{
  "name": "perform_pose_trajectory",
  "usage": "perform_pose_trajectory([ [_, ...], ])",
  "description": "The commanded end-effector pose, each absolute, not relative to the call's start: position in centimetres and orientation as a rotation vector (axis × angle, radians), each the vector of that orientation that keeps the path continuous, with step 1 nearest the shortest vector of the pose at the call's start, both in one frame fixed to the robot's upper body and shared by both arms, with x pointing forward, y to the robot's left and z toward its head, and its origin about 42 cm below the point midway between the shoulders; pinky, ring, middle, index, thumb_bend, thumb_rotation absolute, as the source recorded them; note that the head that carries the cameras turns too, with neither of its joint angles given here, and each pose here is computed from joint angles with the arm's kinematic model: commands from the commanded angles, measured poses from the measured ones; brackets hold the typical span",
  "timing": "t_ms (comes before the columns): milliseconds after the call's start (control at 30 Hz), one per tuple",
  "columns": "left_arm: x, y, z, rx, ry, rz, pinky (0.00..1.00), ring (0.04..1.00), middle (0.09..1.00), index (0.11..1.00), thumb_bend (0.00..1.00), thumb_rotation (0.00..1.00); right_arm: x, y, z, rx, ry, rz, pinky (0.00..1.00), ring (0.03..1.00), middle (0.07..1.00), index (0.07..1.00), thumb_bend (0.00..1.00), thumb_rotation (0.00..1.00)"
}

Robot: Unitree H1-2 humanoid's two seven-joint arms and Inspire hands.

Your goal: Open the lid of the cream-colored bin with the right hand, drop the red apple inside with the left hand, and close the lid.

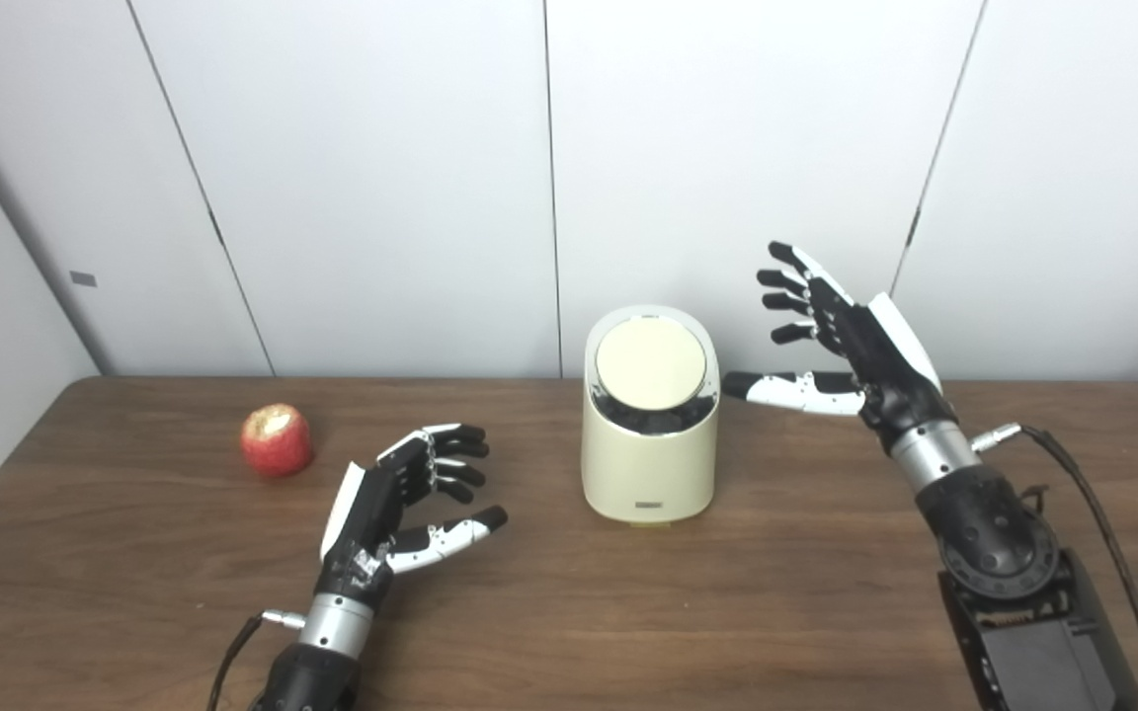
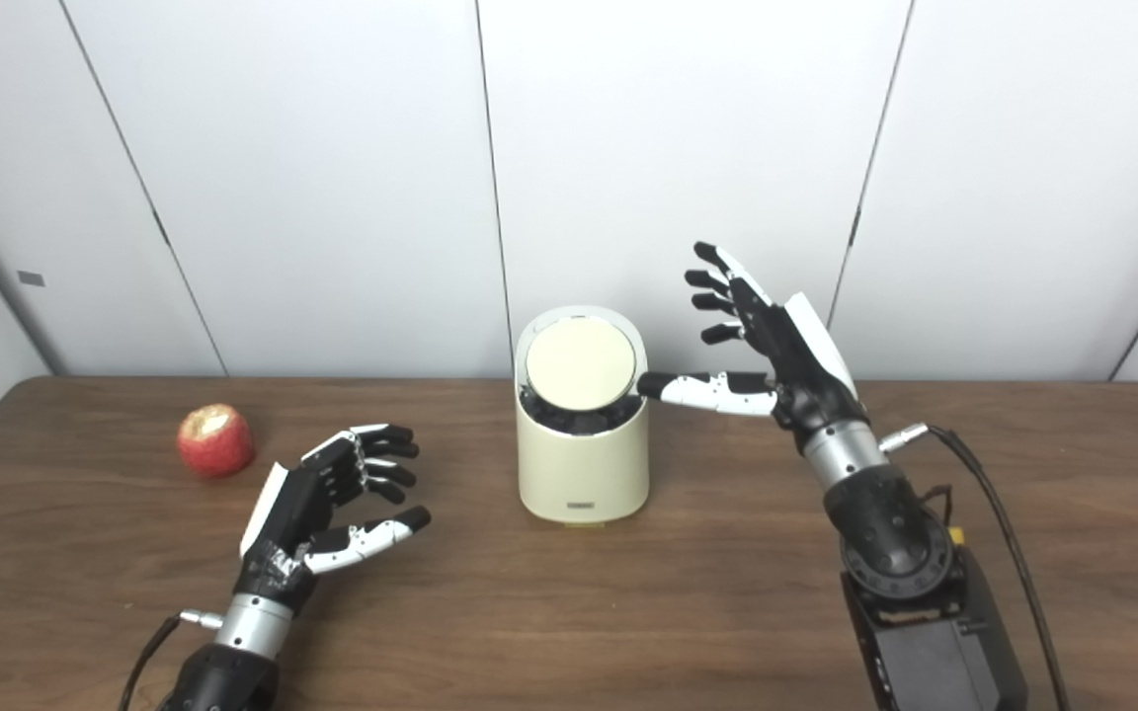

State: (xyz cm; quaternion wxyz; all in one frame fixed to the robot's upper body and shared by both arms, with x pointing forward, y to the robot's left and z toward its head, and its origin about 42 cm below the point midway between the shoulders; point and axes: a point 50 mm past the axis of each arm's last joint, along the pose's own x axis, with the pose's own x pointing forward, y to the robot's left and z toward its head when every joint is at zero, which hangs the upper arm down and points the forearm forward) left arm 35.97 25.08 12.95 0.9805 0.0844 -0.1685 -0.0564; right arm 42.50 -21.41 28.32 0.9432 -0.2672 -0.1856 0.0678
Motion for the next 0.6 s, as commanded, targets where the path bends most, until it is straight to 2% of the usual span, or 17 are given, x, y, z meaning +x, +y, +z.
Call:
perform_pose_trajectory([
  [0, 36.1, 25.1, 13.2, 0.172, -0.362, -0.110, 0.52, 0.591, 0.686, 0.708, 0.69, 0.02, 43.0, -20.6, 32.1, -0.583, -0.470, 0.135, 0.67, 0.847, 0.891, 0.959, 0.74, 0.43],
  [400, 36.6, 24.9, 12.6, 0.157, -0.375, -0.125, 0.52, 0.595, 0.690, 0.708, 0.68, 0.01, 45.3, -18.0, 34.0, -0.705, -0.470, 0.138, 0.66, 0.829, 0.905, 0.960, 0.75, 0.45],
  [567, 36.9, 24.9, 12.7, 0.170, -0.383, -0.134, 0.52, 0.591, 0.688, 0.708, 0.68, 0.03, 46.1, -17.0, 34.1, -0.737, -0.449, 0.147, 0.68, 0.851, 0.907, 0.953, 0.77, 0.42],
])
